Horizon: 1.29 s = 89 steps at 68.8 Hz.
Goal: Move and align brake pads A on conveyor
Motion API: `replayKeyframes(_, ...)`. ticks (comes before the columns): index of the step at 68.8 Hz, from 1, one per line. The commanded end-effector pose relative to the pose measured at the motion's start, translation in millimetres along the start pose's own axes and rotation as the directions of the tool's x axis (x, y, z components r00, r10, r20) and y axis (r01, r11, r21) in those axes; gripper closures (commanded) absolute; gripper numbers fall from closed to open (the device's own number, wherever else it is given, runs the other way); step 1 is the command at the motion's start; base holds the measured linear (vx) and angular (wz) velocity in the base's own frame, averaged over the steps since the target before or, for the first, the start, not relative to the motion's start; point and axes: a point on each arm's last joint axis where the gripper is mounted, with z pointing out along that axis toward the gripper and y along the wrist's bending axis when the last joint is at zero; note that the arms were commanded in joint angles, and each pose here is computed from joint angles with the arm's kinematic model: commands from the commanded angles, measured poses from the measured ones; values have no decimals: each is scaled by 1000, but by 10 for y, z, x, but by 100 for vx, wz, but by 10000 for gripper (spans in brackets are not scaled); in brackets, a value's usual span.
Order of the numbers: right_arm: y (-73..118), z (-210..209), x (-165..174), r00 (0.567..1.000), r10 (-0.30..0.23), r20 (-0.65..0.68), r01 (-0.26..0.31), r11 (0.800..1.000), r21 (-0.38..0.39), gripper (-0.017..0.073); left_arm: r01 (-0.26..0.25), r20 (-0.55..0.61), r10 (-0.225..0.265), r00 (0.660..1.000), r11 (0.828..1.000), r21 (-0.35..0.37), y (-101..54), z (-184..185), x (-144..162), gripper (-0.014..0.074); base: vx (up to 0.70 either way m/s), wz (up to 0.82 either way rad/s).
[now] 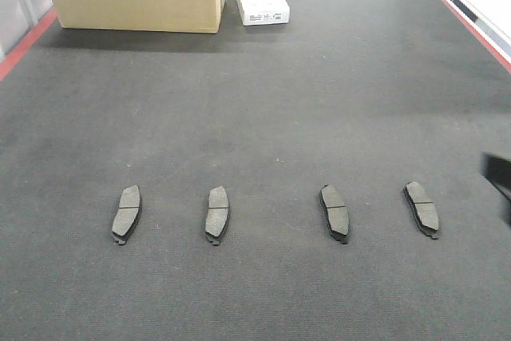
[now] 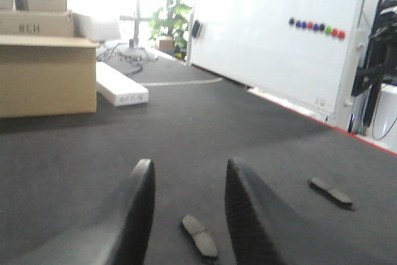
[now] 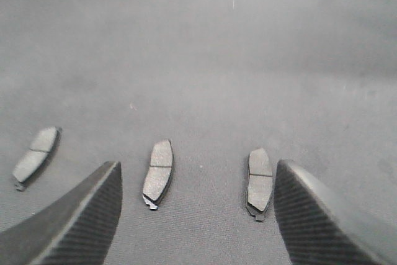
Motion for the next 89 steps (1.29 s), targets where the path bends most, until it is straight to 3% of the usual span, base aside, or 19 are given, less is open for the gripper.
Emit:
replayKeyframes(1, -29, -223, 46, 989, 0, 150, 1, 1000, -10, 57, -5, 95, 2, 995, 999, 35, -35, -2, -137, 332, 0, 0)
replayKeyframes(31, -130, -748, 830, 917, -1, 399, 10, 1000, -21, 57, -4, 66, 3, 998, 1000, 23, -24, 1, -111, 332, 0, 0)
replayKeyframes(41, -133, -774, 872, 902, -41, 429, 48, 999, -6, 57, -3, 33, 3, 999, 1000, 10, -12, 2, -80, 332, 0, 0)
replayKeyframes(56, -133, -776, 869, 900, -44, 433, 51, 999, -5, 70, -3, 20, 3, 1000, 1000, 6, -8, 2, -69, 335, 0, 0)
replayKeyframes(64, -134, -776, 868, 900, -45, 433, 51, 999, -4, 205, -3, 16, 3, 1000, 1000, 4, -6, 2, -65, 410, 0, 0)
replayKeyframes(75, -134, -776, 868, 900, -45, 433, 51, 999, -4, 573, -3, 16, 3, 1000, 1000, 4, -6, 2, -65, 603, 0, 0)
replayKeyframes(89, -137, -767, 887, 910, -41, 412, 47, 999, -3, 571, -13, 16, 13, 1000, 1000, -1, -2, 2, -65, 601, 0, 0)
